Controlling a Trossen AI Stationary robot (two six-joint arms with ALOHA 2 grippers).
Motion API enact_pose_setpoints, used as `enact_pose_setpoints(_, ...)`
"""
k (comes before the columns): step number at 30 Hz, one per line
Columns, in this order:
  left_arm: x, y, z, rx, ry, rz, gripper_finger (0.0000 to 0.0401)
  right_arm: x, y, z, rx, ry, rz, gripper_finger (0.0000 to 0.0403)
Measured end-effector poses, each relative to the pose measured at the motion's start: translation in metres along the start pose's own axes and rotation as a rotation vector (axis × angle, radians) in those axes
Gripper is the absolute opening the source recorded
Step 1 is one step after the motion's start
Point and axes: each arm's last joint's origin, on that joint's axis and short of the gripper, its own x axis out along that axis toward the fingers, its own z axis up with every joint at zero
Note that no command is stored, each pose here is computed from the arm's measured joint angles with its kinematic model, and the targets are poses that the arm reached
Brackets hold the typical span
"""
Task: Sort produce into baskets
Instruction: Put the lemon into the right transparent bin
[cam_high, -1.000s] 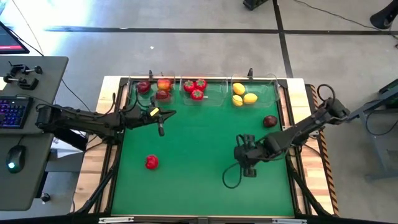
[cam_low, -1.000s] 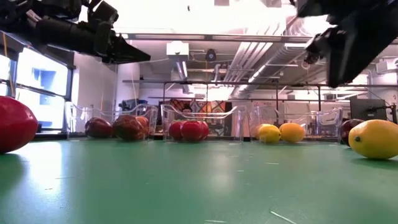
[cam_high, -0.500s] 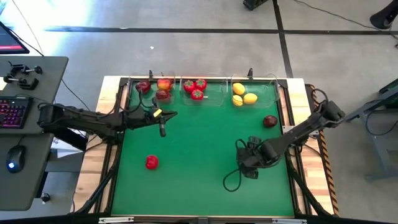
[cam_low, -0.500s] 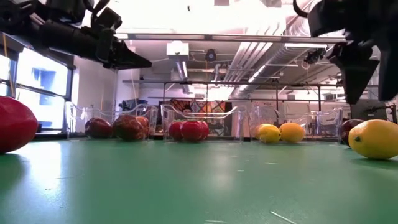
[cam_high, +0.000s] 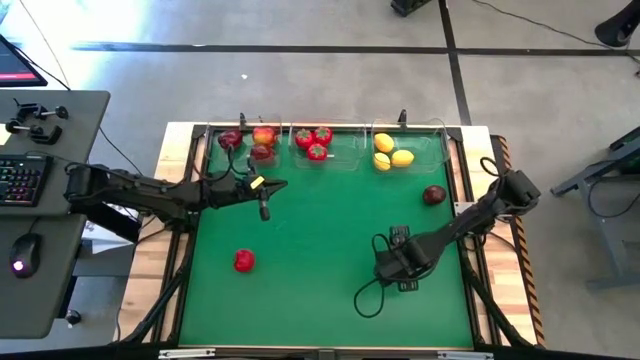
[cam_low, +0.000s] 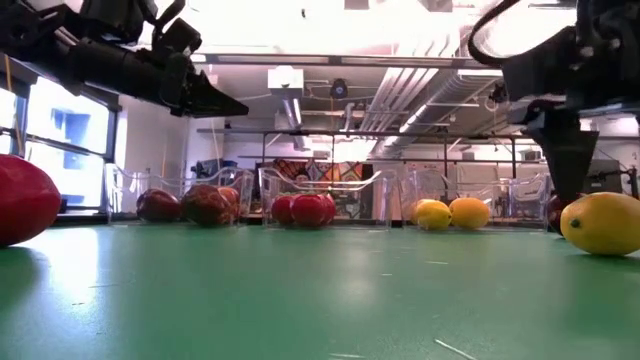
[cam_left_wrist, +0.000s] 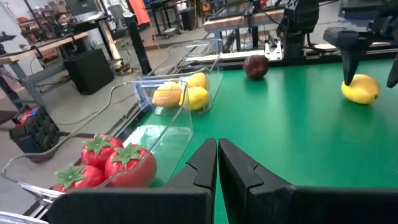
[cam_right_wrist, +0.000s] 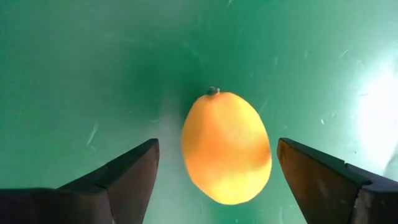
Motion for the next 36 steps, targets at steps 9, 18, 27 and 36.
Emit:
enact_pose_setpoints(9, 0.001, 0.0, -0.001, 0.001, 0.004, 0.0, 0.0004, 0.014, 0.004, 0.004, -0.026, 0.045, -0.001, 0.0309)
enact_pose_setpoints(18, 0.001, 0.0, -0.001, 0.0, 0.005, -0.001, 0.0004, 0.014, -0.001, 0.012, 0.004, 0.02, 0.029, 0.0227)
enact_pose_setpoints(27, 0.001, 0.0, -0.001, 0.0, 0.005, -0.001, 0.0004, -0.009, -0.008, 0.029, 0.002, -0.015, 0.055, 0.018)
enact_pose_setpoints(36, 0.001, 0.0, 0.0, -0.012, -0.005, 0.001, 0.0004, -0.049, -0.072, 0.05, 0.008, -0.054, -0.229, 0.0179)
